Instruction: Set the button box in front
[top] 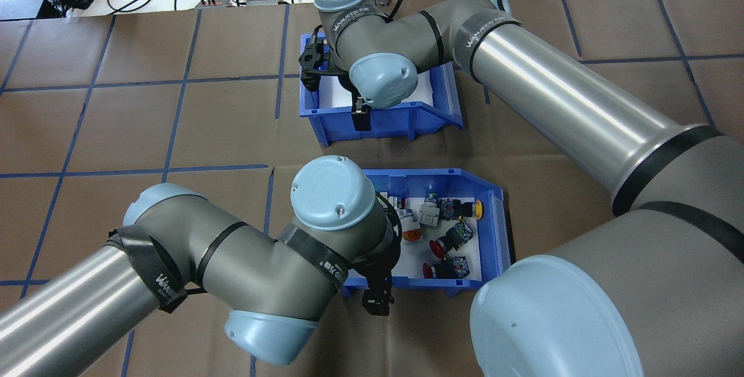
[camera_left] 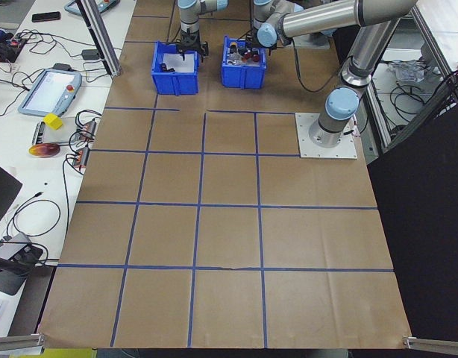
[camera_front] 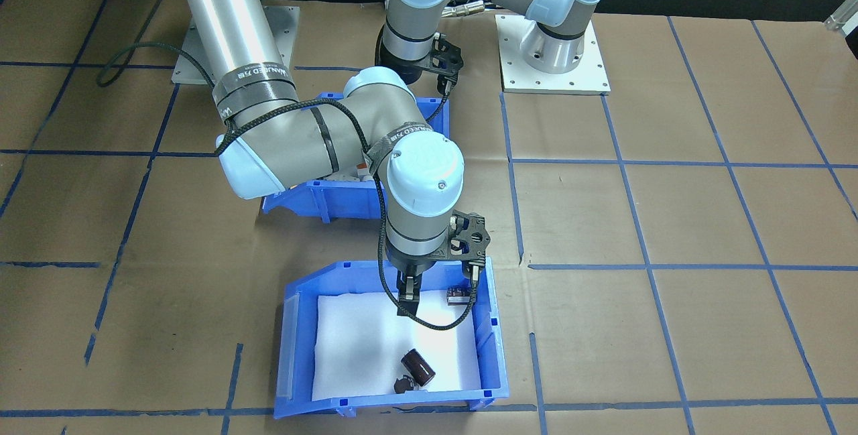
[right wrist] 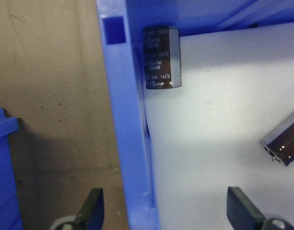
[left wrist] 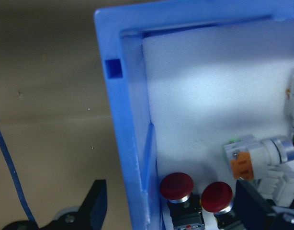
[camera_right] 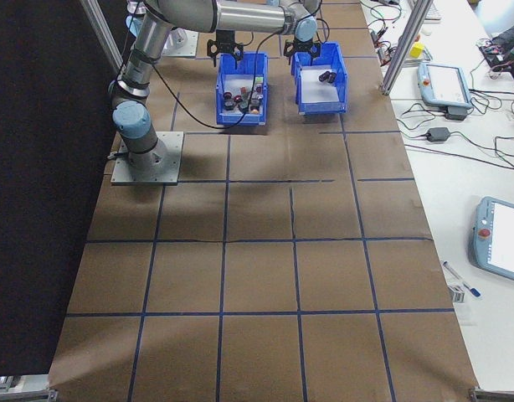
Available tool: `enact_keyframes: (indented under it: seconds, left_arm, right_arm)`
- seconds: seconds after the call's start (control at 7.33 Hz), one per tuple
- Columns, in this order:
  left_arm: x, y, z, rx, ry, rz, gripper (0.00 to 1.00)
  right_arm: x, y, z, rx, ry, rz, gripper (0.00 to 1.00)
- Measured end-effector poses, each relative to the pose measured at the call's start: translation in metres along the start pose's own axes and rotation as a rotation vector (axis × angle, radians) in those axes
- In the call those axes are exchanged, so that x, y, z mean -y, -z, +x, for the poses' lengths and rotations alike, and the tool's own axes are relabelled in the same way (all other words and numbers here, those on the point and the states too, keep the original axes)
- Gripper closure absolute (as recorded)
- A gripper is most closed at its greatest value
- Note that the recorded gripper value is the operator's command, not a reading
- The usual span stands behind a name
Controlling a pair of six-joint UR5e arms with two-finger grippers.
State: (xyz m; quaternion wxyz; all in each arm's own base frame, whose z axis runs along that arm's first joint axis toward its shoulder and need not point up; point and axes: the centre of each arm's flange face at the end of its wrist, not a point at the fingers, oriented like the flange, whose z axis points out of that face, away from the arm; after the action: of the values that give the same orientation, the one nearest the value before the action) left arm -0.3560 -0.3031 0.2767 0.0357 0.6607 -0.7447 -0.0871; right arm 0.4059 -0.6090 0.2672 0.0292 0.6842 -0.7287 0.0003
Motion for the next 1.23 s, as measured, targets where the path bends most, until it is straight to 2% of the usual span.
enact_keyframes:
  seconds: [0.14, 0.27, 0.55, 0.68, 0.82, 0.95, 1.23]
  left_arm:
    - [0.002, -0.007, -0.002, -0.002, 0.013, -0.002, 0.06]
    - [0.002, -0.012, -0.002, -0.007, 0.038, -0.005, 0.15]
    - [-0.003, -0.019, -0.007, -0.001, 0.046, -0.003, 0.66]
    - [-0.005, -0.021, -0.009, 0.003, 0.043, -0.002, 0.72]
    - [-0.005, -0.022, -0.011, 0.003, 0.044, -0.002, 0.9]
    - [-0.006, -0.021, -0.012, -0.001, 0.054, -0.001, 1.0]
    - [-0.006, -0.02, -0.011, -0.015, 0.094, 0.005, 1.0]
  right_arm:
    - [0.0, -0.002, 0.0, -0.006, -0.002, 0.004, 0.8]
    - [-0.001, -0.001, 0.001, -0.011, -0.002, 0.006, 0.92]
    - [-0.002, 0.007, 0.003, -0.025, -0.006, 0.014, 0.95]
    - [-0.002, 0.017, 0.005, -0.041, -0.008, 0.021, 0.95]
    - [-0.004, 0.034, 0.011, -0.068, -0.013, 0.033, 0.95]
    - [-0.007, 0.05, 0.017, -0.09, -0.019, 0.042, 0.95]
    - [-0.012, 0.061, 0.023, -0.104, -0.021, 0.044, 0.95]
